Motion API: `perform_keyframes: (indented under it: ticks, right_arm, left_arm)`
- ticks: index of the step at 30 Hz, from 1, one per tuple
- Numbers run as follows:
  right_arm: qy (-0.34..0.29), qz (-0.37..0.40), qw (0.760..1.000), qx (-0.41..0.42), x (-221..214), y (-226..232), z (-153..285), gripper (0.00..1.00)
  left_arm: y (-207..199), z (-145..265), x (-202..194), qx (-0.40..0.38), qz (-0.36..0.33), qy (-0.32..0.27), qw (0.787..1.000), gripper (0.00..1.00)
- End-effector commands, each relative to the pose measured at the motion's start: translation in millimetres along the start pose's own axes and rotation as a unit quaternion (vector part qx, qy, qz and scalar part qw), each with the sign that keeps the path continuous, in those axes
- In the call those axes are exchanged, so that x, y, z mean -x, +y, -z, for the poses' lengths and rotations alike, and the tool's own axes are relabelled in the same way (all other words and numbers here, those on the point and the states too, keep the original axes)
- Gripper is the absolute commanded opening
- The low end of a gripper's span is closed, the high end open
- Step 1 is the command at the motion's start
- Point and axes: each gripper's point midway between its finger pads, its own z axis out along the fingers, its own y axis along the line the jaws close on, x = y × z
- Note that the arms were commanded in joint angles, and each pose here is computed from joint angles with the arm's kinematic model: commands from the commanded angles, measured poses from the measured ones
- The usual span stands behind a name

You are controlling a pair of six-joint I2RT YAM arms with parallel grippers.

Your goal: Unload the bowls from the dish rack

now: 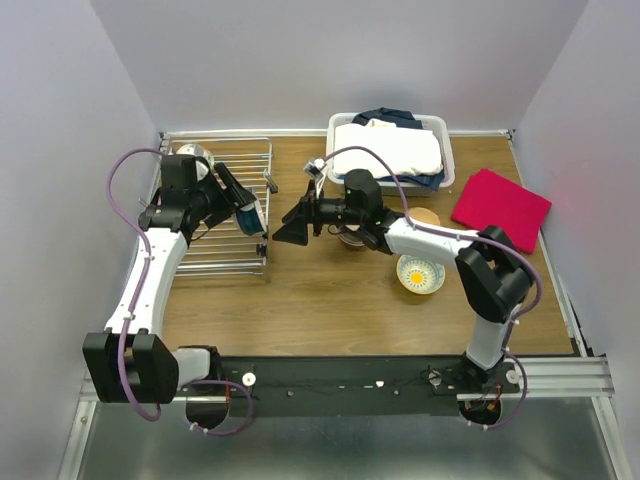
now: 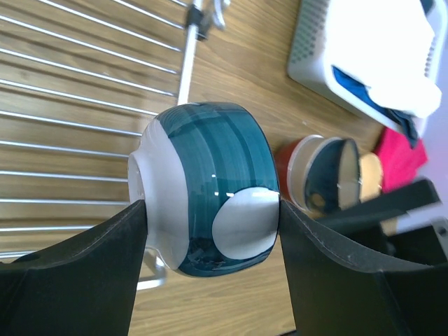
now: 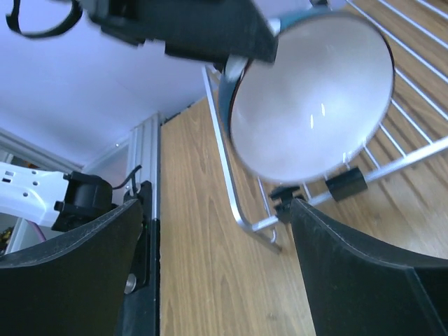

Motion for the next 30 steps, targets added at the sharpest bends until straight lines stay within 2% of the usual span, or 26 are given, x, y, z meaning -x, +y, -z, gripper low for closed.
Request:
perform_keyframes:
  ticks: [1, 6, 8, 11, 12, 14, 15, 17, 18, 19, 20, 21, 23, 24, 26, 27, 28, 30]
  right_arm:
    - [-0.036, 0.039, 0.996, 0.071, 27.8, 18.2, -16.3, 0.92]
    - [-0.026, 0.045, 0.995, 0.088, 24.5, 18.3, -29.5, 0.89]
    - [-0.020, 0.045, 0.995, 0.088, 20.1, 15.7, -32.9, 0.84]
    - [-0.009, 0.048, 0.995, 0.092, 14.8, 15.3, -34.5, 0.73]
    - [-0.005, 0.048, 0.995, 0.092, 14.0, 15.9, -33.9, 0.62]
    - [-0.002, 0.053, 0.994, 0.092, 12.5, 16.3, -33.4, 0.49]
    - [0.003, 0.052, 0.995, 0.089, 10.6, 16.2, -33.0, 0.34]
    - [0.004, 0.062, 0.994, 0.086, 10.8, 17.2, -30.4, 0.18]
    - [0.007, 0.060, 0.995, 0.081, 9.6, 16.4, -29.4, 0.07]
    - [0.007, 0.064, 0.995, 0.081, 11.7, 20.0, -27.2, 0.02]
    - [0.011, 0.067, 0.995, 0.077, 9.0, 18.9, -25.6, 0.01]
    - [0.017, 0.065, 0.995, 0.070, 6.0, 17.5, -23.7, 0.01]
    - [0.023, 0.077, 0.995, 0.063, 5.6, 20.4, -19.2, 0.01]
    - [0.042, 0.067, 0.996, 0.047, -3.0, 15.8, -16.4, 0.01]
    - [0.058, 0.091, 0.994, 0.035, -5.4, 18.3, -9.8, 0.01]
    - [0.081, 0.080, 0.993, 0.016, -17.9, 12.7, -4.2, 0.01]
    - [0.089, 0.083, 0.993, 0.010, -20.3, 13.8, -0.1, 0.01]
    - [0.113, 0.088, 0.990, -0.015, -29.3, 12.8, 13.6, 0.01]
  left_arm:
    - [-47.6, 15.0, -3.0, -0.085, 0.015, -0.016, 0.996, 0.38]
    - [-58.1, 12.3, -13.7, -0.094, 0.019, -0.009, 0.995, 0.38]
    - [-60.7, 11.6, -15.8, -0.095, 0.023, -0.009, 0.995, 0.38]
    - [-64.2, 11.6, -17.6, -0.098, 0.025, -0.009, 0.995, 0.38]
    - [-64.9, 11.3, -18.1, -0.099, 0.025, -0.009, 0.995, 0.38]
    - [-67.4, 10.3, -22.6, -0.101, 0.023, -0.006, 0.995, 0.38]
    - [-68.3, 9.5, -24.4, -0.102, 0.022, -0.005, 0.994, 0.38]
    - [-69.1, 7.7, -29.3, -0.105, 0.019, 0.000, 0.994, 0.39]
    - [-68.1, 6.8, -29.6, -0.104, 0.017, -0.001, 0.994, 0.40]
    - [-67.1, 6.6, -30.2, -0.103, 0.015, -0.001, 0.995, 0.41]
    - [-66.9, 6.3, -29.3, -0.103, 0.011, -0.003, 0.995, 0.44]
    - [-65.8, 6.0, -28.6, -0.101, 0.008, -0.006, 0.995, 0.52]
    - [-66.9, 7.7, -24.3, -0.103, -0.016, -0.015, 0.994, 0.61]
    - [-67.2, 8.7, -22.6, -0.103, -0.025, -0.019, 0.994, 0.72]
    - [-65.1, 11.9, -9.3, -0.088, -0.063, -0.044, 0.993, 0.83]
    - [-62.6, 13.4, -7.1, -0.078, -0.077, -0.046, 0.993, 0.94]
    - [-64.8, 17.0, 2.7, -0.072, -0.089, -0.062, 0.991, 0.98]
    - [-62.1, 21.5, 10.1, -0.059, -0.125, -0.075, 0.988, 0.99]
